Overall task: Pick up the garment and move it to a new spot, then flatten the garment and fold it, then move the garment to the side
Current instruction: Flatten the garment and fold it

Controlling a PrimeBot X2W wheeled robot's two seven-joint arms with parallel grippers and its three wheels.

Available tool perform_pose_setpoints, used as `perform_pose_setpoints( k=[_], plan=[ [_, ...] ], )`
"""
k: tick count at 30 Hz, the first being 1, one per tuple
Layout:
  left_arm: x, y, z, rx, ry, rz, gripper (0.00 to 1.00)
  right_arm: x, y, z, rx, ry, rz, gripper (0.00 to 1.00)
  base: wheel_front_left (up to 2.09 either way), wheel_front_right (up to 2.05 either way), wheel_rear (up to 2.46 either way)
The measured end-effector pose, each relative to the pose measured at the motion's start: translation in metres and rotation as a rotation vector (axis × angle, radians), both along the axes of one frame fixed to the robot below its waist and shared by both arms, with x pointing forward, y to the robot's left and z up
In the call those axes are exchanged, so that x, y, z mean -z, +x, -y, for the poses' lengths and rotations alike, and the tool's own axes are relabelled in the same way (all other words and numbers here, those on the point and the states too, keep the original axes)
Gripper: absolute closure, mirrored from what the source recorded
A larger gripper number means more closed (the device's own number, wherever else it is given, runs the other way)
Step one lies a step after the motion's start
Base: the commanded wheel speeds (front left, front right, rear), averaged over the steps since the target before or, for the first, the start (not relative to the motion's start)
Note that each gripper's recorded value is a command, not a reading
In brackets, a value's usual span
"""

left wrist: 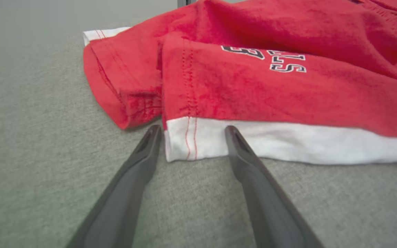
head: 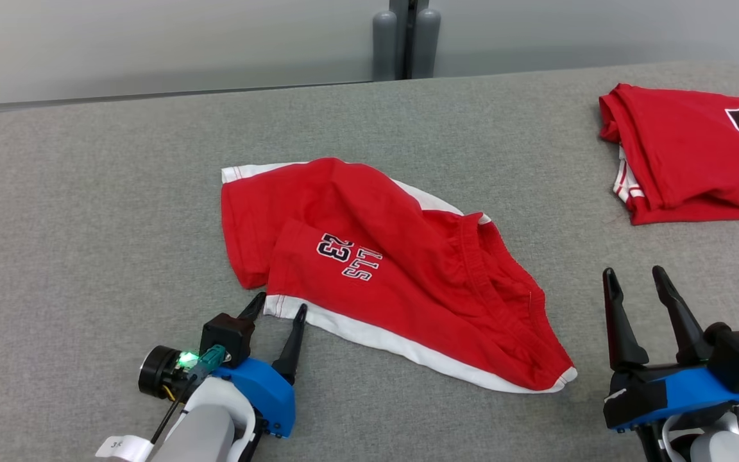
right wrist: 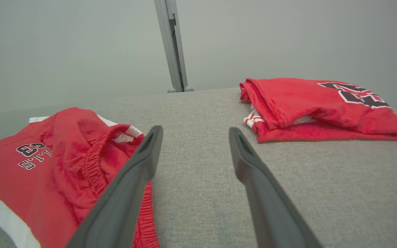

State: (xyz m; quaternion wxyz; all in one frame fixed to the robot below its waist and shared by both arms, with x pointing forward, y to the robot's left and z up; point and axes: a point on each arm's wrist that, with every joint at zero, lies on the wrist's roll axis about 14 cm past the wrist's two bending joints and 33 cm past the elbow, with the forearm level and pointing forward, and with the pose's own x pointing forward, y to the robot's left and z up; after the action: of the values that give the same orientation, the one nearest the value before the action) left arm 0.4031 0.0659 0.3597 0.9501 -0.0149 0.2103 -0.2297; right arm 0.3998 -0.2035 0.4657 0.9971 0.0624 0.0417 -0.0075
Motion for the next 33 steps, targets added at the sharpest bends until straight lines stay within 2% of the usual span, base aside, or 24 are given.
perform_pose_setpoints(
  k=[2, 3, 4, 5, 11, 17, 22, 29, 30, 31, 32, 33],
  plan=[
    [0.005, 0.0, 0.002, 0.009, 0.005, -0.019, 0.0, 0.001, -0.001, 0.003, 0.008, -0.002, -0.002, 0.0, 0.0, 0.0, 0.0],
    [0.006, 0.001, 0.003, 0.011, 0.004, -0.022, 0.08, 0.001, -0.001, 0.004, 0.012, -0.004, -0.002, 0.0, 0.0, 0.0, 0.0],
    [0.006, 0.003, 0.004, 0.011, 0.003, -0.024, 0.78, 0.002, -0.002, 0.005, 0.014, -0.007, -0.003, 0.0, 0.0, 0.0, 0.0],
    [0.005, 0.005, 0.004, 0.01, 0.0, -0.023, 1.0, 0.001, -0.002, 0.006, 0.017, -0.008, -0.002, 0.0, 0.0, 0.0, 0.0],
    [-0.019, 0.009, 0.002, -0.017, -0.042, 0.037, 1.0, -0.003, -0.005, 0.007, 0.02, -0.007, 0.009, 0.0, 0.0, 0.0, 0.0],
    [-0.047, -0.01, -0.022, -0.096, -0.085, 0.115, 1.0, -0.013, -0.008, -0.01, -0.028, 0.008, 0.037, 0.0, 0.0, 0.0, 0.0],
    [-0.046, -0.048, -0.047, -0.168, -0.086, 0.115, 1.0, -0.016, -0.011, -0.027, -0.075, 0.02, 0.043, 0.0, 0.0, 0.0, 0.0],
    [-0.021, -0.099, -0.064, -0.266, -0.098, 0.023, 1.0, -0.017, -0.008, -0.043, -0.121, 0.023, 0.041, 0.0, 0.0, 0.0, 0.0],
    [-0.017, -0.104, -0.065, -0.276, -0.093, 0.008, 0.59, -0.016, -0.008, -0.044, -0.125, 0.023, 0.038, 0.0, 0.0, 0.0, 0.0],
    [-0.015, -0.108, -0.067, -0.288, -0.097, -0.001, 0.59, -0.016, -0.008, -0.045, -0.129, 0.023, 0.036, 0.0, 0.0, 0.0, 0.0],
    [-0.015, -0.109, -0.068, -0.303, -0.108, -0.004, 0.0, -0.015, -0.008, -0.046, -0.13, 0.023, 0.035, 0.0, 0.0, 0.0, 0.0],
    [-0.017, -0.108, -0.068, -0.307, -0.112, 0.001, 0.0, -0.015, -0.008, -0.046, -0.132, 0.023, 0.035, 0.0, 0.0, 0.0, 0.0]
  ],
)
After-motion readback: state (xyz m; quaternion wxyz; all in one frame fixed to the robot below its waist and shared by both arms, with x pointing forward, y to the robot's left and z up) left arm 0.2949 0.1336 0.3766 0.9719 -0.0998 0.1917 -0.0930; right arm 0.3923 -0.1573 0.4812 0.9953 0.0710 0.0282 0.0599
